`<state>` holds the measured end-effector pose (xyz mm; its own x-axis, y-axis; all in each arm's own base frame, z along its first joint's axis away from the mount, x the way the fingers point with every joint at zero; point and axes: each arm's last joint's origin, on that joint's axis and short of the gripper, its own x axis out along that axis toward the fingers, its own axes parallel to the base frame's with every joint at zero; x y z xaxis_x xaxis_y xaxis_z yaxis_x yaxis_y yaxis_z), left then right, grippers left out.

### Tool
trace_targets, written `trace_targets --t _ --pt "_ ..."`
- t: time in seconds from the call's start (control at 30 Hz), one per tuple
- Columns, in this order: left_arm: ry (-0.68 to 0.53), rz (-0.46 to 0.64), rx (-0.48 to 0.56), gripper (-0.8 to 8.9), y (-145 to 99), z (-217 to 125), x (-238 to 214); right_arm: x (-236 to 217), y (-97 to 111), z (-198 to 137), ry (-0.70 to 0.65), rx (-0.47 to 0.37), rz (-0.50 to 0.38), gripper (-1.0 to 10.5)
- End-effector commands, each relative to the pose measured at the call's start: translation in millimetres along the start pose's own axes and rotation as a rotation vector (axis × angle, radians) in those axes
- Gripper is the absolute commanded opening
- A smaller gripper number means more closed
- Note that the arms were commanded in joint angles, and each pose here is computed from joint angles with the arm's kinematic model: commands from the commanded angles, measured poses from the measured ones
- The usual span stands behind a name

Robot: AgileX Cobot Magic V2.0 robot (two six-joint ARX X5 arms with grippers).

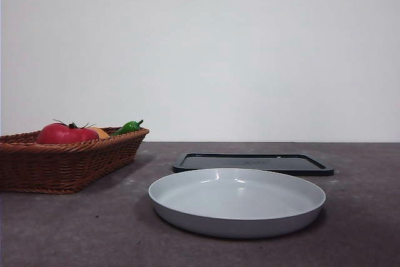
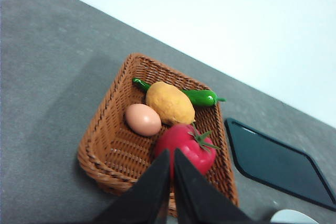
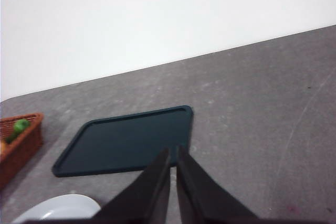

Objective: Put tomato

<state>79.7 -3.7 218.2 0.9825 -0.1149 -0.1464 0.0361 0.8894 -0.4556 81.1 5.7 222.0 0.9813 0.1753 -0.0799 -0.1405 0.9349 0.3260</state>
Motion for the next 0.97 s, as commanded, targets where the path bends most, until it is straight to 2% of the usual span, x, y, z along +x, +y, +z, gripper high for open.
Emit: trace_targets --t 0.03,0.33,0.5,0.73,0.97 --pt "0.006 -0.023 0.05 0.1 -9.3 16.1 -4.8 -5.8 9.4 22.5 -0.014 -0.007 0.036 0.1" --pt "0.136 -0.057 0.18 0.1 -31.0 54.8 -3.3 -4.8 27.5 71.5 0.146 -0.086 0.065 0.1" --pt "0.283 -0.12 0.225 0.1 -40.2 68.6 4.2 5.0 35.0 91.6 0.293 -0.116 0.121 0.1" --pt "0.456 -0.193 0.264 0.1 -49.7 81.4 12.2 22.2 43.8 105.5 0.494 -0.132 0.196 0.1" --pt "0.588 -0.247 0.317 0.1 -63.2 91.8 14.6 41.8 60.2 103.5 0.67 -0.171 0.335 0.1"
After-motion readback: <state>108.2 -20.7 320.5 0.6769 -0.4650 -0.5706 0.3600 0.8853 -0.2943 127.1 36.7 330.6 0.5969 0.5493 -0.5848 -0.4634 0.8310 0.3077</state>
